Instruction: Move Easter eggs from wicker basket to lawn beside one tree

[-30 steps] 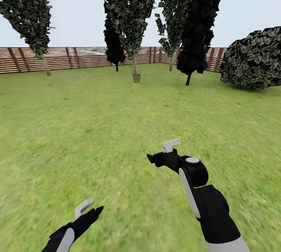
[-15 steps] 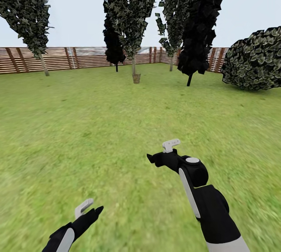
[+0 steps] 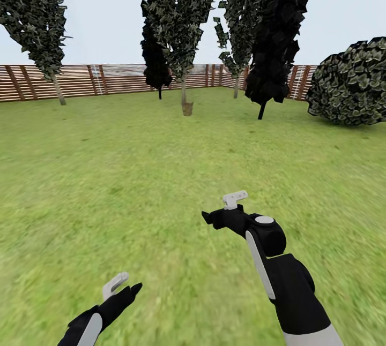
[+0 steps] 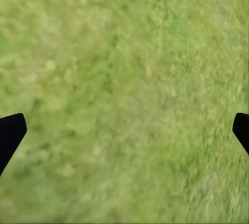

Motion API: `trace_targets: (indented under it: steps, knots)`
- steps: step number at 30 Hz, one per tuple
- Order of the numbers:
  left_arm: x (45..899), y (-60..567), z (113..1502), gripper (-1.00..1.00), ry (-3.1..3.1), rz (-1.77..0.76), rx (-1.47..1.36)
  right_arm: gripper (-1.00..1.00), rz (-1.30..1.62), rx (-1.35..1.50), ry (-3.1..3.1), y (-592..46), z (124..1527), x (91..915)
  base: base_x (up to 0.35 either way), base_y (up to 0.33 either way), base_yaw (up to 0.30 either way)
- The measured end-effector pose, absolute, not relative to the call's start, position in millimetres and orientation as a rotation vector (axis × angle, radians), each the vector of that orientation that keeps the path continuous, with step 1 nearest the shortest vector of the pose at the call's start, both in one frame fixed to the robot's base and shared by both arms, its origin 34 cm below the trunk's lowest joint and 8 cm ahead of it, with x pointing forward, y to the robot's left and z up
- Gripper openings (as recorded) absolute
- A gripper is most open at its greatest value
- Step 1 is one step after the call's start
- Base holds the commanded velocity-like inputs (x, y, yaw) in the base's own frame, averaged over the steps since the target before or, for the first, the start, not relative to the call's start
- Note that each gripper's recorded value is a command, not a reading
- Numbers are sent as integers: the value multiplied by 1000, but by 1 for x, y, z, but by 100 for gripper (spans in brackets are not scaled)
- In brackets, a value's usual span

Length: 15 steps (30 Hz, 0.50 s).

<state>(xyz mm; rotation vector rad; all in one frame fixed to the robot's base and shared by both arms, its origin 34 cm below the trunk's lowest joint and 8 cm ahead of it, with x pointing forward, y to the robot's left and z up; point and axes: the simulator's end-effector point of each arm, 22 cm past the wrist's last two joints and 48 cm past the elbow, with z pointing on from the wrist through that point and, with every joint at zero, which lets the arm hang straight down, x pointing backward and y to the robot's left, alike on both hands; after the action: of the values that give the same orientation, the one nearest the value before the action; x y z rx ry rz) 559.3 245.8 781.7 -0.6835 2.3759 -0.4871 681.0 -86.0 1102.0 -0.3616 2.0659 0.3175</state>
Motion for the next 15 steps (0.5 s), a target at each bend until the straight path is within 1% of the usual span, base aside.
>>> trace_targets:
  steps: [15]
  knots:
    - [559, 246, 782, 100, 2376, -487, -684, 100, 317, -360, 2066, -87, 1102, 681, 334, 0, 0]
